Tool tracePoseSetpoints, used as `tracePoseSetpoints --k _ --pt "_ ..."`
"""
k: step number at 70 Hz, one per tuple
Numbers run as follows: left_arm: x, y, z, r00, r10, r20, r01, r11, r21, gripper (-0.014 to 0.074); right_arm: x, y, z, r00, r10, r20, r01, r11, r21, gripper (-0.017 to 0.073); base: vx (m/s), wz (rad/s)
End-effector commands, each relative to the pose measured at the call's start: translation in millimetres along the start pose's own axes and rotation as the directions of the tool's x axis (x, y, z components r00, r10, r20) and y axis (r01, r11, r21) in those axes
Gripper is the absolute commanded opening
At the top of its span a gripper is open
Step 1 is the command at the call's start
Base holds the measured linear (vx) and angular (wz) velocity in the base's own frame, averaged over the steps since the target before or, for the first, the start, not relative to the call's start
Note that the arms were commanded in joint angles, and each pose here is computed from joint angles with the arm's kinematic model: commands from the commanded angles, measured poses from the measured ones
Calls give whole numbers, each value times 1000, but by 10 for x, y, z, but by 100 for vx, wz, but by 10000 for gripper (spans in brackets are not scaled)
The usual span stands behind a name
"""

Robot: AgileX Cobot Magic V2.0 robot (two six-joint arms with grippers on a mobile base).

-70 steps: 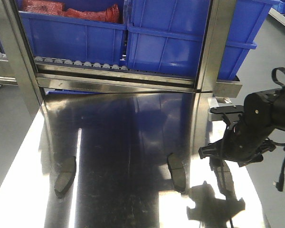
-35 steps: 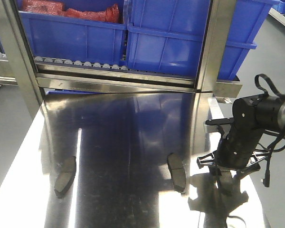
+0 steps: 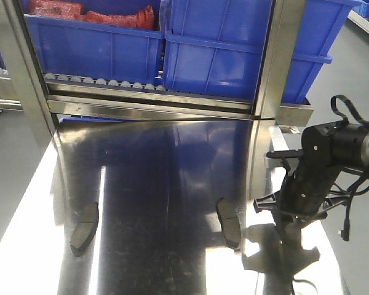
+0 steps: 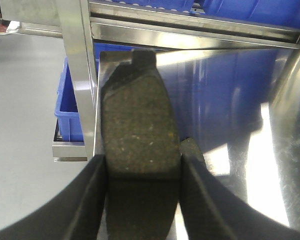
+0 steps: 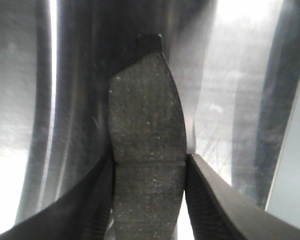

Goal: Move and align brake pads A on conveyor
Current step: 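Lower the right gripper and close it on that brake pad, then lift the brake pad with the right gripper, holding both pads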

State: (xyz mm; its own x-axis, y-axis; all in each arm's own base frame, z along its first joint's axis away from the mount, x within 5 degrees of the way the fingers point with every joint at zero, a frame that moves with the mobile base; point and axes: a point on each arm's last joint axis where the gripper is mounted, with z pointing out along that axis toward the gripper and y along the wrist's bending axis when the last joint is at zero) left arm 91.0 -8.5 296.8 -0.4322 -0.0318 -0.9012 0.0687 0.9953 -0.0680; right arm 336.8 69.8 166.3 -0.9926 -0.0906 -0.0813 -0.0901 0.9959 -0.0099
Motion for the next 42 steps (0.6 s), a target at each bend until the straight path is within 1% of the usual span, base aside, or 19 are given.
tracePoseSetpoints --k 1,9,15,22,31,34,36,39,41,42 --pt "-159 -14 -42 994 -10 110 9 1000 11 -6 -63 -10 -429 985 2 174 0 1000 -11 -8 0 0" --pt "-159 -14 -42 994 -10 110 9 1000 11 -6 -14 -33 -732 960 1 280 2 1000 -11 -7 0 0" --pt "-159 -14 -42 994 -10 110 9 1000 11 -6 42 -58 -985 931 -10 365 11 1000 -2 -7 0 0" --pt "-159 -14 -42 994 -10 110 9 1000 11 -6 159 -92 -1342 878 -18 478 18 1000 6 -7 0 0" --pt "-159 -14 -42 994 -10 110 9 1000 11 -6 373 -131 -1783 784 -16 621 21 1000 0 -7 0 0" --pt "-159 -14 -42 994 -10 110 9 1000 11 -6 472 -142 -1908 731 -13 683 25 1000 -8 -7 0 0" --pt "-159 -14 -42 994 -10 110 9 1000 11 -6 556 -151 -1961 704 -11 710 27 1000 -12 -7 0 0" --pt "-159 -14 -42 994 -10 110 9 1000 11 -6 678 -162 -2030 648 -8 762 34 999 -19 -6 0 0" --pt "-159 -14 -42 994 -10 110 9 1000 11 -6 770 -171 -2054 621 -6 784 37 999 -22 -5 0 0" --pt "-159 -14 -42 994 -10 110 9 1000 11 -6 809 -174 -2071 598 -4 801 40 999 -24 -5 0 0"
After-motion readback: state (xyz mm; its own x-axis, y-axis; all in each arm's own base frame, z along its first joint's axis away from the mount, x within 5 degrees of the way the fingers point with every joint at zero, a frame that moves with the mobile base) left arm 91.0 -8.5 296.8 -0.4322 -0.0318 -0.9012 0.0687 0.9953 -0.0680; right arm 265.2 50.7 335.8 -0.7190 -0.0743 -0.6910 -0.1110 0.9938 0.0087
